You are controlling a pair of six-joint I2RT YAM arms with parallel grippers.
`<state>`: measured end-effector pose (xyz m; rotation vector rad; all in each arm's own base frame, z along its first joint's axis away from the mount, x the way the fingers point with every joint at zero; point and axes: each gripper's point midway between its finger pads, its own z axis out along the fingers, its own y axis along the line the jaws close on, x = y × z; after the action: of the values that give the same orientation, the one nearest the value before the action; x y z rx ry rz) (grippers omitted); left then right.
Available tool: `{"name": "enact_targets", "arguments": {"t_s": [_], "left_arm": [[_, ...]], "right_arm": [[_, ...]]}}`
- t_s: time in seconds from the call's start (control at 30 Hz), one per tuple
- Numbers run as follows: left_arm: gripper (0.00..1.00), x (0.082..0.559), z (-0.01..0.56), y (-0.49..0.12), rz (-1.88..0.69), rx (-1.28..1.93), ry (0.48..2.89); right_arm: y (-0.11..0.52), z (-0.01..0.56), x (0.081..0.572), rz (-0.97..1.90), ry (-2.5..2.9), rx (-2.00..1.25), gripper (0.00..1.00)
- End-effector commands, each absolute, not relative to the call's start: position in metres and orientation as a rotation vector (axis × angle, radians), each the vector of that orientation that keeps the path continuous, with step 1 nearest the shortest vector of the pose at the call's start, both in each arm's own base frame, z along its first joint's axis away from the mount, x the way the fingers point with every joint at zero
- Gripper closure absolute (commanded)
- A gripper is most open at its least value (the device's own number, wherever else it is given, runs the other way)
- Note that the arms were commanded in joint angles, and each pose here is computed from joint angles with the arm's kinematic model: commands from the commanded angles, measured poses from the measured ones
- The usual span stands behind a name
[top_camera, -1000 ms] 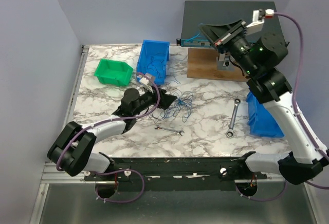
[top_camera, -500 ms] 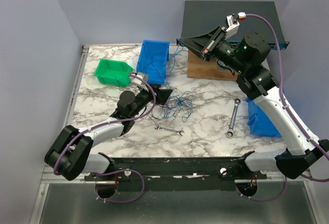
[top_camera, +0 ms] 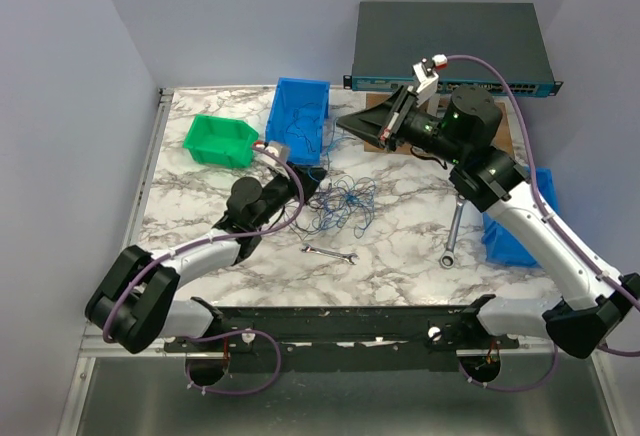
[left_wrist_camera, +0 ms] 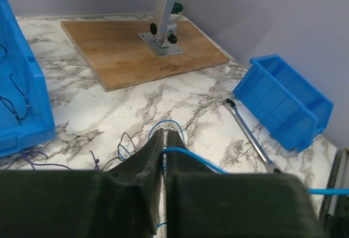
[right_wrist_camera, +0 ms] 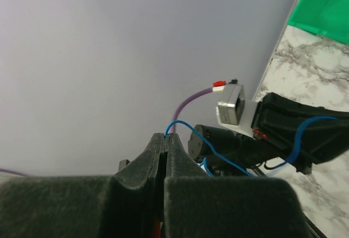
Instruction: Untangle the cables
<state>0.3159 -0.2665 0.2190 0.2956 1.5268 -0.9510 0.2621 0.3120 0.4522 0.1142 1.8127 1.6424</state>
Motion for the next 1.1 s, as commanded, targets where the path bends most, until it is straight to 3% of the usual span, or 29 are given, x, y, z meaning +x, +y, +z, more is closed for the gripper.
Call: {"name": "enact_targets", "arguments": {"t_s": [0.0, 0.4, 0.57, 0.67, 0.77, 0.87, 1.07], "left_arm": [[1.0, 0.314, 0.238, -0.262, -0.938, 0.29, 1.482], [1.0, 0.318, 0.231, -0.256, -0.901, 0.244, 1.559], [1.0, 0.309, 0.234, -0.277, -1.007, 0.338, 1.556], [1.0, 0.299, 0.239, -0.29, -1.088, 0.403, 1.529], [1.0, 0.289, 0.245, -0.299, -1.134, 0.472, 1.496], [1.0, 0.281, 0.248, -0.308, -1.157, 0.533, 1.476], [1.0, 0.272, 0.249, -0.321, -1.174, 0.605, 1.471]], "right_arm": [[0.299, 0.426, 0.253, 1.538, 1.865, 0.107, 0.99], [0.229, 0.267, 0.265, 0.963, 2.011, 0.2, 0.99], [0.27, 0.222, 0.228, 1.218, 2.089, -0.132, 0.98], [0.286, 0.199, 0.217, 1.31, 2.161, -0.227, 0.76], [0.283, 0.186, 0.216, 1.272, 2.18, -0.26, 0.39], [0.275, 0.197, 0.217, 1.224, 2.089, -0.304, 0.12], [0.266, 0.223, 0.213, 1.138, 2.001, -0.461, 0.05]]}}
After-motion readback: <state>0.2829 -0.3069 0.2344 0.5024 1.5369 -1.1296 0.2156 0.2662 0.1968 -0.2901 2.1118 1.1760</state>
